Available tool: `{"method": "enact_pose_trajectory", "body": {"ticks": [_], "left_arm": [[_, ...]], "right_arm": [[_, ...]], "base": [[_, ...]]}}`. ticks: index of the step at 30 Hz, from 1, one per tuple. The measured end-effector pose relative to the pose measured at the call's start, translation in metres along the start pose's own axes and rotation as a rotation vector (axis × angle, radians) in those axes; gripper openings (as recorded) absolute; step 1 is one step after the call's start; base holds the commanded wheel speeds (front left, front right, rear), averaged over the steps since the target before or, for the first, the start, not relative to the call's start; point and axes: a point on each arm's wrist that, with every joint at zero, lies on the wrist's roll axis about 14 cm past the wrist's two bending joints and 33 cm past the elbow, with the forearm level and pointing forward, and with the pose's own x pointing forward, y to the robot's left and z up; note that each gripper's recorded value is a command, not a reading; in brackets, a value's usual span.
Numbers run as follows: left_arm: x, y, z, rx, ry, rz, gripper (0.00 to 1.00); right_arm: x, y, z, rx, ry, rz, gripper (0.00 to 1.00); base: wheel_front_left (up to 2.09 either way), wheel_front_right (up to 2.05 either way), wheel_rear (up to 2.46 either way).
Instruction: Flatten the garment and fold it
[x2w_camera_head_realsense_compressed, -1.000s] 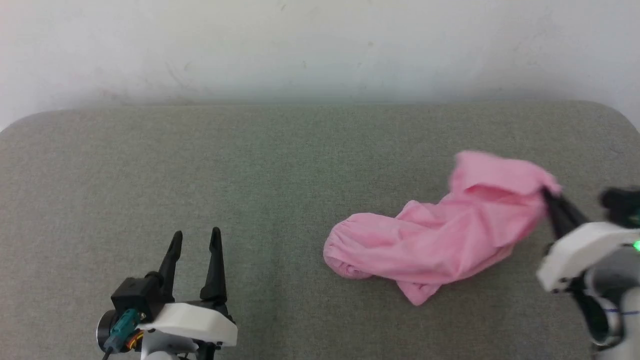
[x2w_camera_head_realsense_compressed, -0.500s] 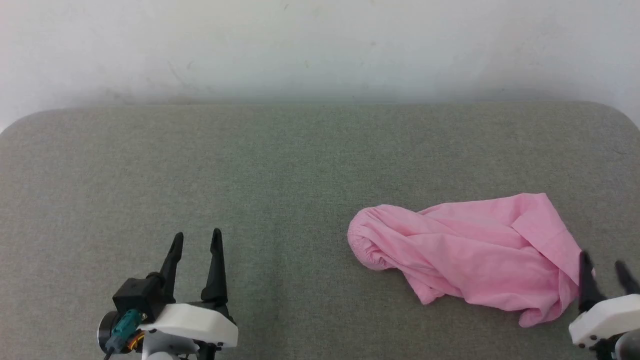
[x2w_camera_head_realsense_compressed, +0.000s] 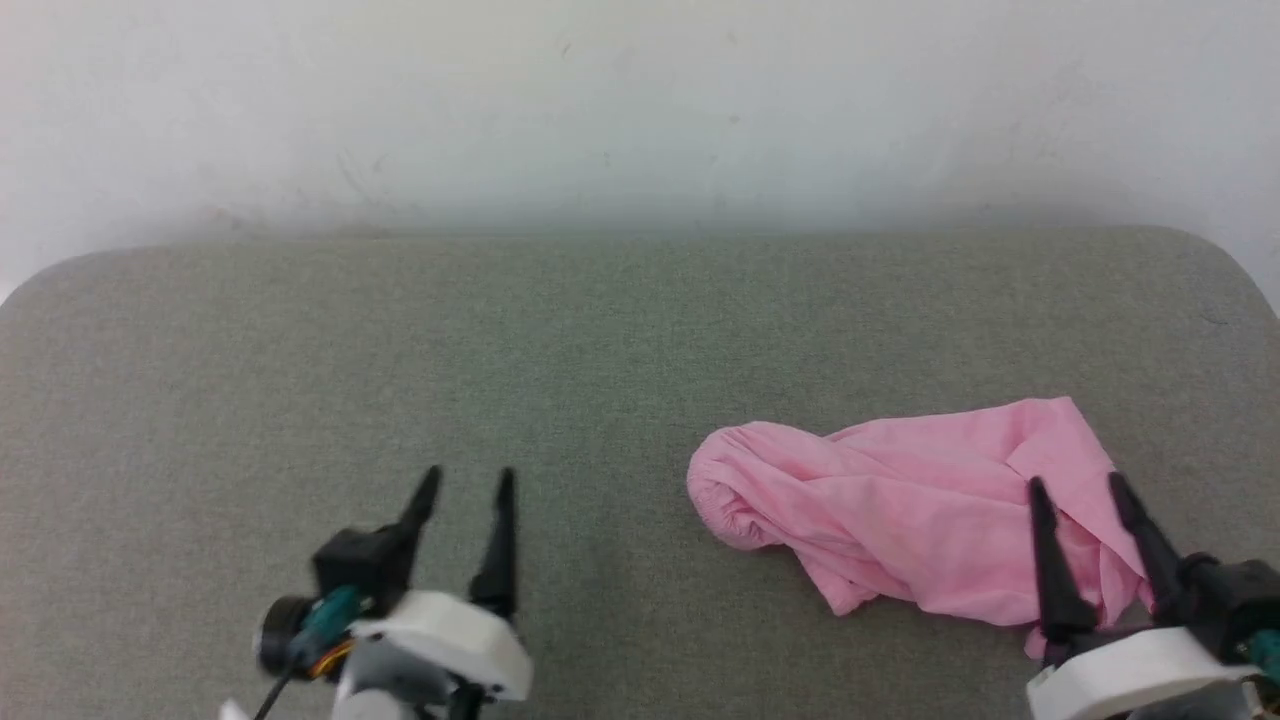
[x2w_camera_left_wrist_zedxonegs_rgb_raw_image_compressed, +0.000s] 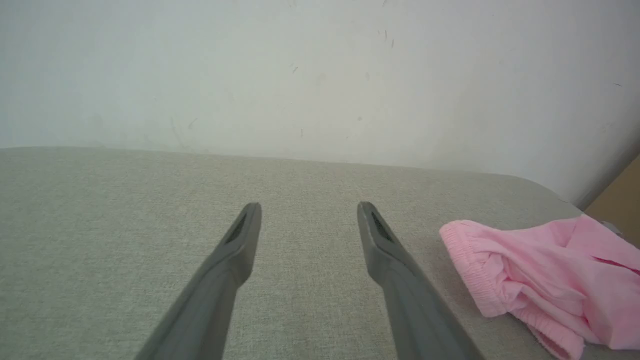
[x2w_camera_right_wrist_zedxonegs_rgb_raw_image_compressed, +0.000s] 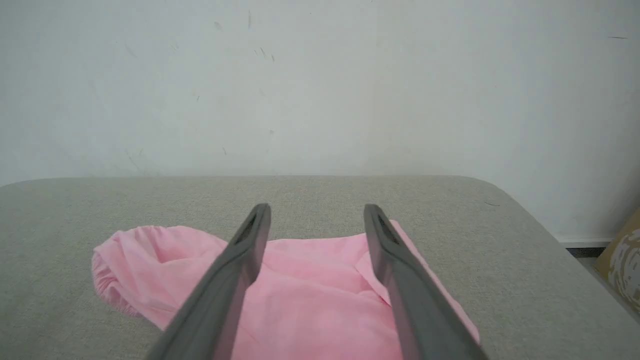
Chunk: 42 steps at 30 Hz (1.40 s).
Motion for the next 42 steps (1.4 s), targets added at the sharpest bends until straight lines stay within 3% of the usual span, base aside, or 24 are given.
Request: {"method": "enact_pose_trajectory", "body": {"ticks": [4,9,20,22,27,33,37,42], "left_arm": [[0.020,-0.052,-0.005,0.006,0.076,-0.173,1.00],[0.036,-0.116,-0.026,0.047,0.235,-0.394,1.00],[0.039,-0.138,-0.102,0.215,0.638,-0.527,1.00],[0.043,-0.141,-0.101,0.227,0.635,-0.539,0.00],[0.064,-0.146,-0.073,0.252,0.493,-0.560,0.00],[0.091,-0.130,0.005,0.279,0.206,-0.507,0.00],[0.088,-0.085,0.043,0.274,0.102,-0.370,0.00],[0.035,0.003,0.011,0.163,0.221,-0.083,0.00]], "right_arm": [[-0.005,0.022,-0.001,0.008,0.021,0.061,1.00],[-0.009,0.026,0.000,0.008,0.036,0.069,1.00],[-0.019,0.010,-0.010,0.057,0.072,0.007,1.00],[-0.020,0.007,-0.013,0.062,0.078,-0.004,1.00],[-0.020,0.002,-0.014,0.077,0.072,-0.022,1.00],[-0.019,0.000,-0.011,0.084,0.055,-0.024,1.00],[-0.019,0.004,-0.011,0.091,0.055,-0.009,1.00],[-0.018,0.009,-0.013,0.108,0.058,0.006,1.00]], "base": [[0.00,0.00,0.00],[0.00,0.00,0.00],[0.00,0.00,0.00],[0.00,0.00,0.00],[0.00,0.00,0.00],[0.00,0.00,0.00],[0.00,0.00,0.00],[0.00,0.00,0.00]]}}
